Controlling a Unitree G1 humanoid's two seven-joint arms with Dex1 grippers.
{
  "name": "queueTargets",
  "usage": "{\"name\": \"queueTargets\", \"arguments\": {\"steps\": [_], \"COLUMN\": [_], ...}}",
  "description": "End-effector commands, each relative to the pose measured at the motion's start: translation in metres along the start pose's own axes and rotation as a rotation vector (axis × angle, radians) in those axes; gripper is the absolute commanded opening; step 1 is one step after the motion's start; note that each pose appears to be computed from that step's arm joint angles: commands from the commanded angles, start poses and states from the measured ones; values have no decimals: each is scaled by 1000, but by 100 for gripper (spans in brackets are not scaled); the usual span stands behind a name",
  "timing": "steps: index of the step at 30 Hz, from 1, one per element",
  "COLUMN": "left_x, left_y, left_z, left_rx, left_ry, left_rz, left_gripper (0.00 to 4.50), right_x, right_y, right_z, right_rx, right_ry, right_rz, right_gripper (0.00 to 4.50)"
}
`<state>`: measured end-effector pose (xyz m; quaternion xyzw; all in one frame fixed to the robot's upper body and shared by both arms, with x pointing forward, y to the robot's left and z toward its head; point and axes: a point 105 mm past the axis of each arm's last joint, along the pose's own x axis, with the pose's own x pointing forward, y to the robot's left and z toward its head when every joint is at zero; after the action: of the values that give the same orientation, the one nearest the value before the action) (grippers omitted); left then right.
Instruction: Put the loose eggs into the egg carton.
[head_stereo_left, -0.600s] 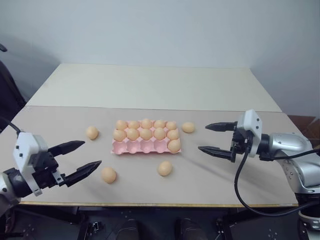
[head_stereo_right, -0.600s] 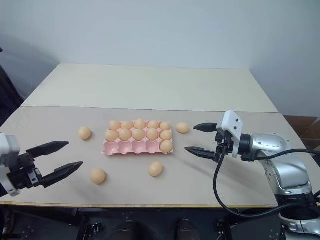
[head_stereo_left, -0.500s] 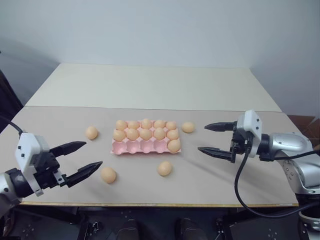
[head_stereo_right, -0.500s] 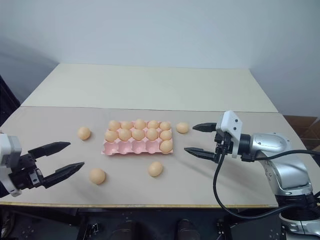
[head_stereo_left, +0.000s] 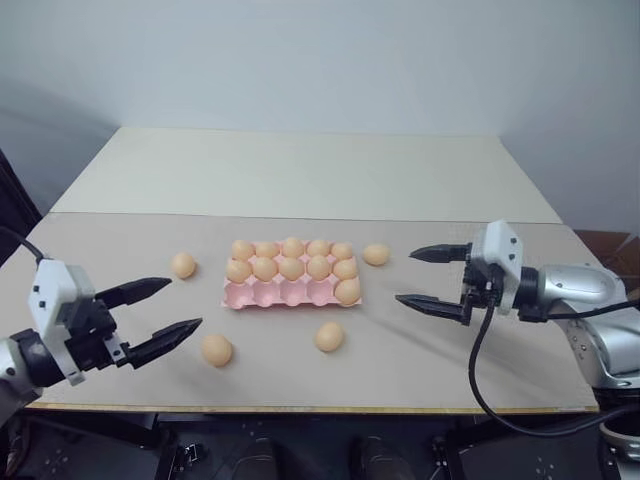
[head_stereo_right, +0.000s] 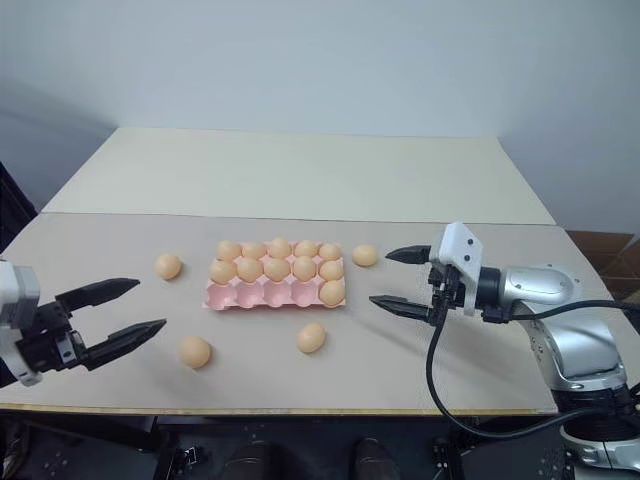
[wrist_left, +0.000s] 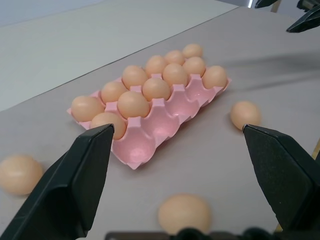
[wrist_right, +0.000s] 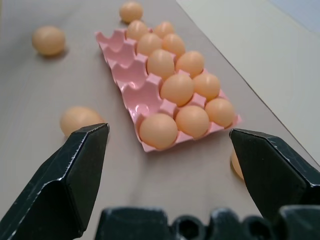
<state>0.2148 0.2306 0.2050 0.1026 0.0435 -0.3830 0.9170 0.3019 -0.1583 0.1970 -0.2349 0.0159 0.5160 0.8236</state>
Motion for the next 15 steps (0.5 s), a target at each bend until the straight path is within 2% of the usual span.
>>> {"name": "queueTargets", "arguments": {"steps": [1,5,10,15], "left_x": [2,5,12,14], "left_y": [-3,-1,1,1], "left_z": [4,4,6,7], "left_rx": [24,22,27,35], "left_ry": [-11,-17,-20,-26], "left_rz": [-28,-39,-66,-72], "left_gripper": [448,448,448,448], "right_x": [1,21,62,91], "right_y": [-16,-38,-72,-86], "right_z": [-5,-13,-24,-32], "right_rx": [-93,-161,-253,-280], "right_ry": [63,101,166,213], "right_rz": [-22,-33,-81,-81], "right_gripper": [450,450,450,450]}}
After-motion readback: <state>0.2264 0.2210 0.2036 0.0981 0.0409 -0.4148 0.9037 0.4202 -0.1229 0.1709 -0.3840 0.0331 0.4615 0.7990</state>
